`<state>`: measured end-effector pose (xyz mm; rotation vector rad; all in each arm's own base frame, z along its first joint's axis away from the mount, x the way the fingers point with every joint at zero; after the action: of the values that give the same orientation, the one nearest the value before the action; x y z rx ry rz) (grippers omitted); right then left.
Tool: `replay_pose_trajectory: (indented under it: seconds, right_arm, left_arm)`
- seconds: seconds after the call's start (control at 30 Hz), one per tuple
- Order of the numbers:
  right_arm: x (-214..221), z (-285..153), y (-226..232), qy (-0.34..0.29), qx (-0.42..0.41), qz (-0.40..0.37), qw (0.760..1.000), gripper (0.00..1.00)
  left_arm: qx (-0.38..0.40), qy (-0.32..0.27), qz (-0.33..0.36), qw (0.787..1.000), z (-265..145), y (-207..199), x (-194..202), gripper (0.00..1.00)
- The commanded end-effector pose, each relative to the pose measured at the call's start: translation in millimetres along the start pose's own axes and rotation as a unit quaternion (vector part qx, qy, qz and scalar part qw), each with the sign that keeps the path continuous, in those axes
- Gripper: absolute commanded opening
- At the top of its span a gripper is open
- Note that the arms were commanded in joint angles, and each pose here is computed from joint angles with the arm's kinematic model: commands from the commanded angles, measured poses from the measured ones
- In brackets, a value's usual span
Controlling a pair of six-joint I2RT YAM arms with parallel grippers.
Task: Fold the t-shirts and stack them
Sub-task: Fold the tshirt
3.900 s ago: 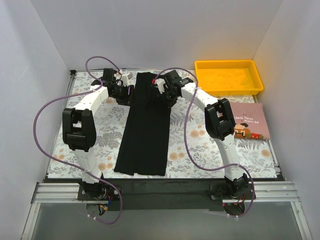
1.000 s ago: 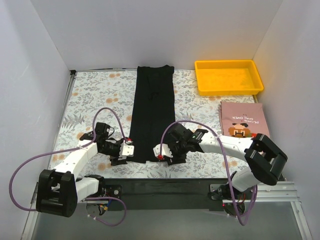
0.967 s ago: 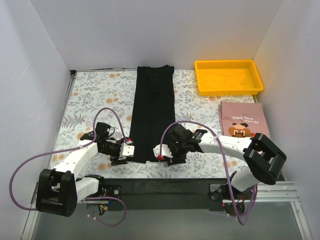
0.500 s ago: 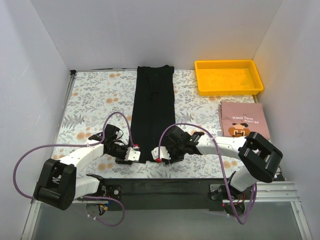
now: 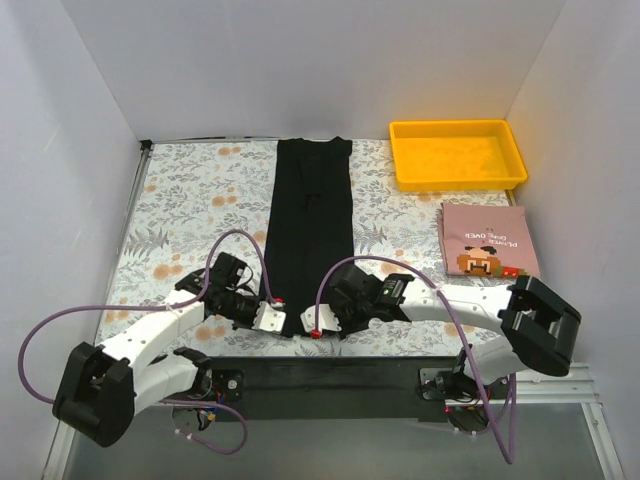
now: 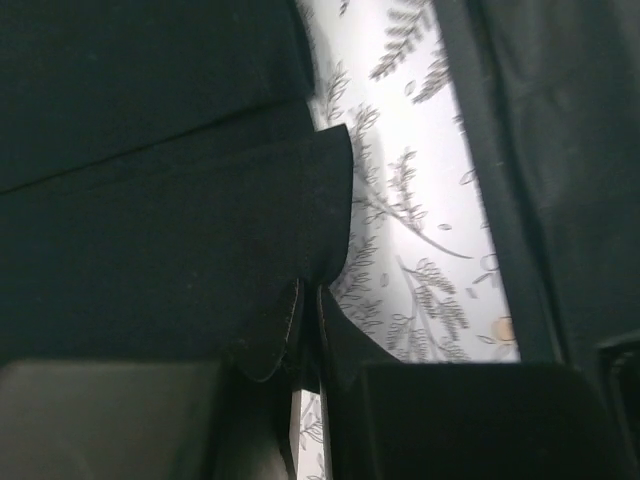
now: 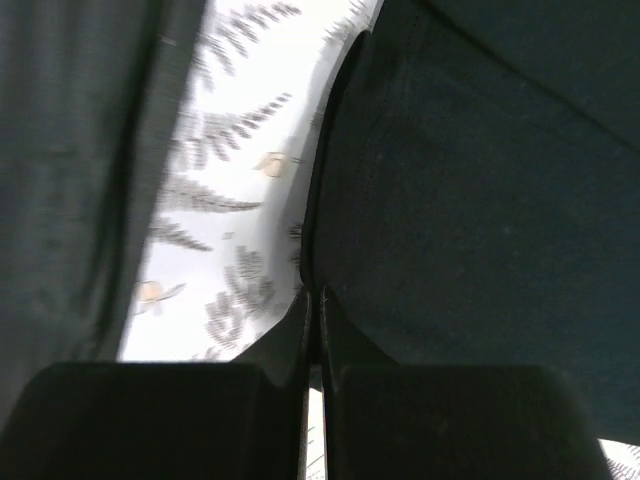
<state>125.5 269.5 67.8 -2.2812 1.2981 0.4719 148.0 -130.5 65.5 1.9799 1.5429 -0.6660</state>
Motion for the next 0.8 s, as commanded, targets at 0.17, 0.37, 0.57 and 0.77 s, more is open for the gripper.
replay_pose_trajectory:
  seconds: [0.17,0.37,0.57,0.77]
  right_arm:
    - [-10.5,-20.4,10.8,-0.002,-0.016,-0.004,1.000,0.01]
    - [-11.2,-44.8,-28.4,-0.012,0.047,0.004,0.999,0.01]
    - [-2.7,-76.1,-92.5,-0.016,0.118,0.001,0.993,0.01]
    - [19.7,-90.3,-155.6,-0.006,0.162,-0.020,0.987,0.01]
  left_arm:
    - [0.000,-0.007,-0.043,0.999,-15.0,0.1,-20.9,0.00]
    - [-0.056,-0.026,-0.039,0.997,-29.6,43.0,-42.1,0.00]
    - [-0.097,-0.049,-0.045,0.993,-41.9,98.3,-51.9,0.00]
    - [-0.136,-0.066,-0.032,0.988,-57.3,165.6,-56.7,0.00]
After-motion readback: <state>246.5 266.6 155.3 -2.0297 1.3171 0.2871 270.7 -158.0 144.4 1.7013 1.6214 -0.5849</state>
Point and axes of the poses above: each gripper's point midway between its finger pads, its own z axis out along the fingers, its own y axis along the line the jaws close on, x = y × z, the point moved 4 cm from there along -z, back along the fingers, and after that the axes turned 6 degrees about -z, right-handed, at the moved point
